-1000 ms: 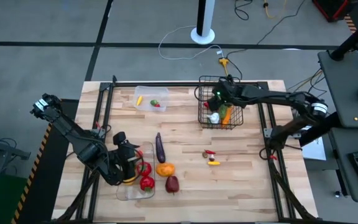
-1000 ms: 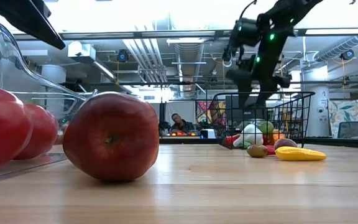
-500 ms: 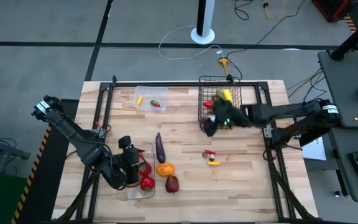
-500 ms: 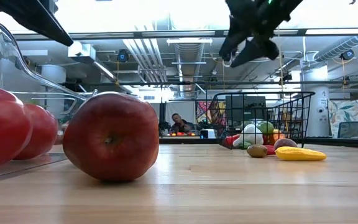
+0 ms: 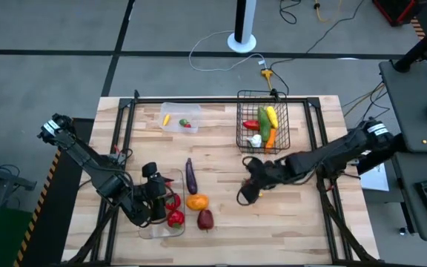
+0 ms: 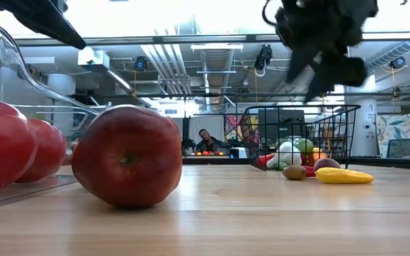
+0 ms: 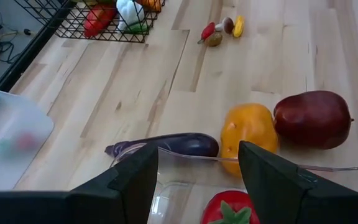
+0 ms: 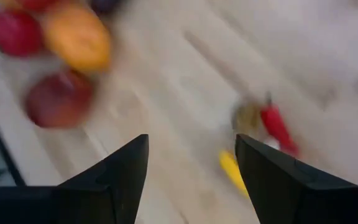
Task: Sort produce into baskets
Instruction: Put the mushroom into the white bin
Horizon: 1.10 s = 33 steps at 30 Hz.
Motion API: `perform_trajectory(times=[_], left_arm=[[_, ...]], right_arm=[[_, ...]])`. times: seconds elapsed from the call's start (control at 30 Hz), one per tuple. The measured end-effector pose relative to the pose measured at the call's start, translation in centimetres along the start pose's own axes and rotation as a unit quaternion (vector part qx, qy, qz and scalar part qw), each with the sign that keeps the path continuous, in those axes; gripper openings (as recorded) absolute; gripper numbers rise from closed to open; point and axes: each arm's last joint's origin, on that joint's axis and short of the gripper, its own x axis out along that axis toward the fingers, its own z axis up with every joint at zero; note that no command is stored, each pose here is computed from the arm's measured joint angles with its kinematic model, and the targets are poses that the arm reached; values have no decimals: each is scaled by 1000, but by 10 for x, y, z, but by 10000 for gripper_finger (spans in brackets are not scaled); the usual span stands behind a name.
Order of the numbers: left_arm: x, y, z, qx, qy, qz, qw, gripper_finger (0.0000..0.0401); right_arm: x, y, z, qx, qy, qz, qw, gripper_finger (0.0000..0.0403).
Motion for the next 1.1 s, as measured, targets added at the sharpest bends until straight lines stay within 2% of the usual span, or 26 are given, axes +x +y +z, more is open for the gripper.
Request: perform_trajectory(times=[0.13, 0.23, 0.3, 1.1], left_arm=[[0, 0, 0, 1, 0, 0, 1000, 205], [0, 0, 0, 2, 0, 0, 1000, 205], [0, 0, 0, 2, 0, 0, 1000, 205], [0, 0, 0, 6, -1, 1, 1000, 205]], right_arm=[[17, -7, -18, 30, 63, -68, 995, 229], [24, -14, -25, 51, 86, -122, 987, 228], [28, -16, -27, 56, 91, -137, 985, 228], [59, -18, -32, 66, 70, -173, 980, 228]])
